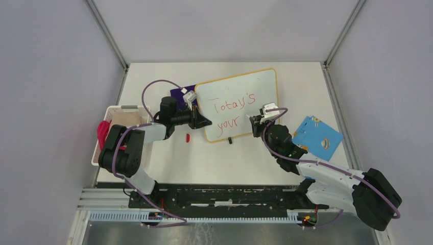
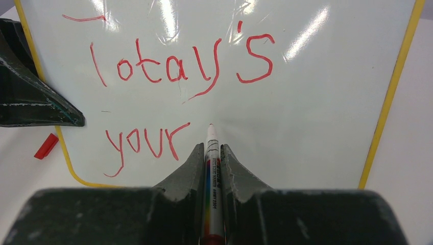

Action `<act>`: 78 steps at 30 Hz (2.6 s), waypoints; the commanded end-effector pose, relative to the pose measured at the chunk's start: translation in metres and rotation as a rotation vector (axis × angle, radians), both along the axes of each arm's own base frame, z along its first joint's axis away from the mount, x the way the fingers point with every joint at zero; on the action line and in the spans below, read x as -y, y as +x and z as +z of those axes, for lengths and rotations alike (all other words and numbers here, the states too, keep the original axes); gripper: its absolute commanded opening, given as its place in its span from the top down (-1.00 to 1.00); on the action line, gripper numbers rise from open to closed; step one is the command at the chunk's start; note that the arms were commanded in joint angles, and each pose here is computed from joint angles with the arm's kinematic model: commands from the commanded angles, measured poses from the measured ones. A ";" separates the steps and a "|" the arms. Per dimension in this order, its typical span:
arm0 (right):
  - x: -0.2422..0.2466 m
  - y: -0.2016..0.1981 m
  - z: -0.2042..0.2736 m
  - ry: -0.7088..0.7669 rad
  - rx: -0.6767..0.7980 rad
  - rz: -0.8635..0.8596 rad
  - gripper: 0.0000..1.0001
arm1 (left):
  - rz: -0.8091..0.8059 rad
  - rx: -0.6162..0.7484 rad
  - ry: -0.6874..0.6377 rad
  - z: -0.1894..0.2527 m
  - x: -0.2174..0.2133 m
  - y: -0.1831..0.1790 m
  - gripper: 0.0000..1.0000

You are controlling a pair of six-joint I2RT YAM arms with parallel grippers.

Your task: Write a sentence on the whiteboard

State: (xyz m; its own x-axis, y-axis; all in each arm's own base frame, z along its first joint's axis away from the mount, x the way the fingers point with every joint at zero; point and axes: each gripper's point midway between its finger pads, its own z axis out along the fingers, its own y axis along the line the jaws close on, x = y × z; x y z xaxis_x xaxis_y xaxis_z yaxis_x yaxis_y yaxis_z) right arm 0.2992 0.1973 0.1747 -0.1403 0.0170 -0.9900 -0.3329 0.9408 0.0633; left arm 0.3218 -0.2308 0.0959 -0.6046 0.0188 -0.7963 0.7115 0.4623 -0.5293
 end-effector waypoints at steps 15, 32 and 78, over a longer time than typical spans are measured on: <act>-0.001 -0.004 0.008 0.019 0.024 0.017 1.00 | 0.090 -0.077 0.192 -0.060 -0.019 -0.002 0.96; -0.010 -0.010 0.010 -0.021 0.046 0.033 1.00 | 0.088 -0.078 0.193 -0.060 -0.019 -0.002 0.96; -0.003 0.008 -0.001 0.009 -0.001 -0.046 1.00 | 0.083 -0.078 0.191 -0.059 -0.018 -0.003 0.96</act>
